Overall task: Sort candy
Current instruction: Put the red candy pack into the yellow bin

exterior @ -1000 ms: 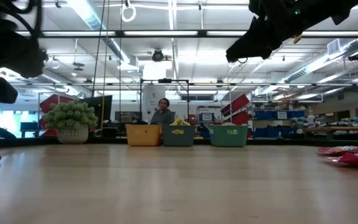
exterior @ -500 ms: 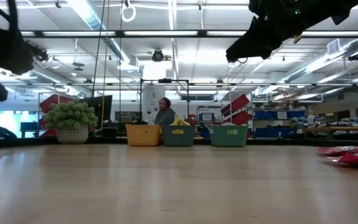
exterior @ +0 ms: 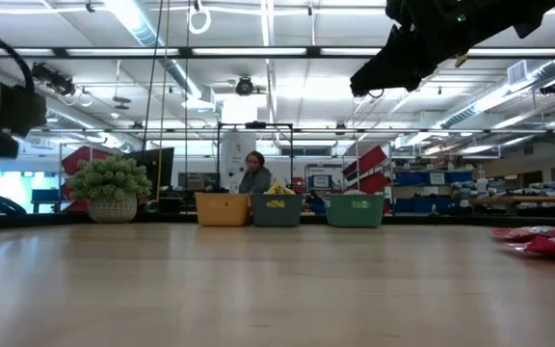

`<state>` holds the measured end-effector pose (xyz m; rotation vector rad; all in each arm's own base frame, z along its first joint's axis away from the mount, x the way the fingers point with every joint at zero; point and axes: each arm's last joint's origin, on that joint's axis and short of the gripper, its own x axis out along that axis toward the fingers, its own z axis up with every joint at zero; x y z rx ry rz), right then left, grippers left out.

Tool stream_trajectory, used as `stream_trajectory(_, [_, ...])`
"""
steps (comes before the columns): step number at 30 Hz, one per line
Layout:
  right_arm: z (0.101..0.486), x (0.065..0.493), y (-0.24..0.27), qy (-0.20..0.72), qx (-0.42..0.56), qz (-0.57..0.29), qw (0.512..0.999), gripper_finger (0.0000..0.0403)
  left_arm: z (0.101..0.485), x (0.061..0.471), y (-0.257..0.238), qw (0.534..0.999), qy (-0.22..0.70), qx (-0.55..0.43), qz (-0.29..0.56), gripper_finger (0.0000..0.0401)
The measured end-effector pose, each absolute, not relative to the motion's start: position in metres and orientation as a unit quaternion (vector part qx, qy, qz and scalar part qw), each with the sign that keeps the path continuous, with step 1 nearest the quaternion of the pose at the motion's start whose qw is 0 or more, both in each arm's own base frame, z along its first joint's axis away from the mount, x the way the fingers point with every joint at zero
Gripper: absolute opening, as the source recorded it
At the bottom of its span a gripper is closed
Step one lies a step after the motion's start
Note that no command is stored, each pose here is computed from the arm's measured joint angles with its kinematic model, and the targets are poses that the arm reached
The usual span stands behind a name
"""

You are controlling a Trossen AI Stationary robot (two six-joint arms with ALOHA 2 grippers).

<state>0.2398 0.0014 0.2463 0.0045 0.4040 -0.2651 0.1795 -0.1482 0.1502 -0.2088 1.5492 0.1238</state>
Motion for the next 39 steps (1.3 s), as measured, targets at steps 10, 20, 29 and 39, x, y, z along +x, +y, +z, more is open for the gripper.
stream_trajectory(10, [0.247,0.24,0.001,0.198,0.002,-0.131,0.971,0.0095,0.198,0.223,-0.071,0.772,0.607,-0.05,0.182,0.0002])
stream_trajectory(20, [0.247,0.24,-0.001,0.201,-0.01,-0.133,0.971,0.0094,0.219,0.255,0.077,0.836,0.46,-0.071,0.289,0.0001])
stream_trajectory(29, [0.246,0.24,-0.002,0.201,-0.01,-0.135,0.97,0.0094,0.221,0.246,0.156,0.87,0.389,-0.076,0.292,0.0])
stream_trajectory(39, [0.247,0.24,-0.003,0.196,-0.008,-0.137,0.971,0.0094,0.191,0.253,0.179,0.868,0.417,-0.064,0.263,0.0017])
